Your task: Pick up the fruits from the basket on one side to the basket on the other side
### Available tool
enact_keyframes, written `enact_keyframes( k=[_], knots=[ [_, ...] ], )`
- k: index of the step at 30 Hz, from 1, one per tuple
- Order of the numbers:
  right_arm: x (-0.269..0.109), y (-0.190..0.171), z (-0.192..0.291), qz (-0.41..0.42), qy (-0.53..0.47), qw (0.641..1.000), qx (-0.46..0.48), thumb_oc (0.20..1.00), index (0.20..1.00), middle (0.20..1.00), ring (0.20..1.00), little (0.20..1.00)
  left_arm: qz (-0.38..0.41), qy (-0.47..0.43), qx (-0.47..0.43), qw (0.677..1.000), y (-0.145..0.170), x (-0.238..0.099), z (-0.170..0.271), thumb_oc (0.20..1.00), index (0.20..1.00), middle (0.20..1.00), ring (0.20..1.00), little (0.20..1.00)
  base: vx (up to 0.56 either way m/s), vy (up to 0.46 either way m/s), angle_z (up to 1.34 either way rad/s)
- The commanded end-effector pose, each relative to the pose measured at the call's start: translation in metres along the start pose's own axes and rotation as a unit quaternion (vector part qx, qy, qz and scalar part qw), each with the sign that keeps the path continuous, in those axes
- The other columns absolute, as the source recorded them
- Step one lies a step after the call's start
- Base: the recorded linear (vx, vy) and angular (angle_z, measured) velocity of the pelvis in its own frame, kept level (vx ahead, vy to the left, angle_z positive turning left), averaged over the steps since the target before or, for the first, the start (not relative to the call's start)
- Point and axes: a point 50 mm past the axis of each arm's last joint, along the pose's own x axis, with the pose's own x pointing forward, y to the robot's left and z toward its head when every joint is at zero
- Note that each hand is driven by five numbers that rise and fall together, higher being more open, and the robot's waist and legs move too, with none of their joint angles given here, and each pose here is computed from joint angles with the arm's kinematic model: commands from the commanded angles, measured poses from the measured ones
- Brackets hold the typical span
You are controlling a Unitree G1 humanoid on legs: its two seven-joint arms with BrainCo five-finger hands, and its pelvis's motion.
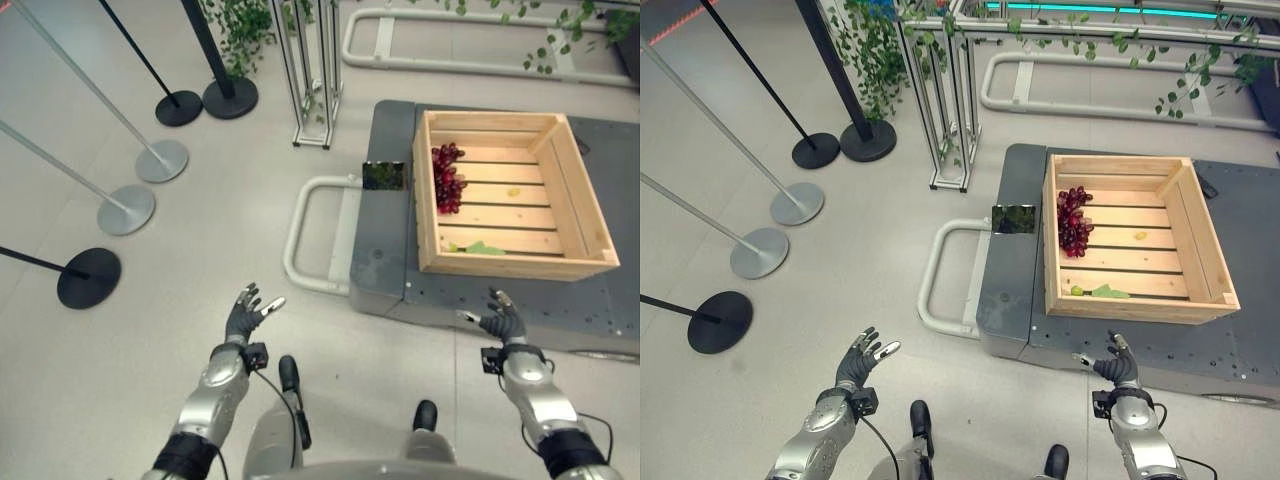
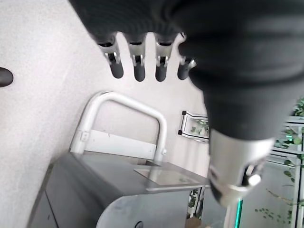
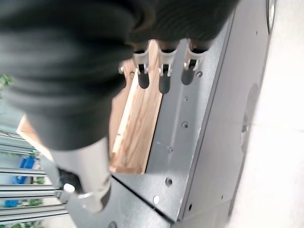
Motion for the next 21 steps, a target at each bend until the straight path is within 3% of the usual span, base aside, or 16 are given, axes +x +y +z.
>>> enact_keyframes(
  k=[1, 13, 21],
  knots=[
    [0.02, -0.037, 0.058, -0.072, -0.098, 0.992, -0.033, 1.0, 1.0, 1.0, 1.0, 1.0, -0.004, -0.065, -0.007, 0.998, -0.009, 0.006, 0.026, 1.0, 1.0, 1.0, 1.0, 1.0, -0.06, 0.059, -0.04],
    [0.058, -0.091, 0.133, -0.133, -0.122, 0.974, -0.136, 1.0, 1.0, 1.0, 1.0, 1.0, -0.018, -0.085, -0.01, 0.996, -0.008, 0.001, 0.033, 1.0, 1.0, 1.0, 1.0, 1.0, -0.04, 0.058, -0.01],
    [0.061, -0.127, 0.16, -0.155, -0.124, 0.968, -0.15, 1.0, 1.0, 1.0, 1.0, 1.0, -0.012, -0.093, -0.015, 0.995, -0.002, 0.001, 0.037, 1.0, 1.0, 1.0, 1.0, 1.0, 0.0, 0.034, 0.0]
  ],
)
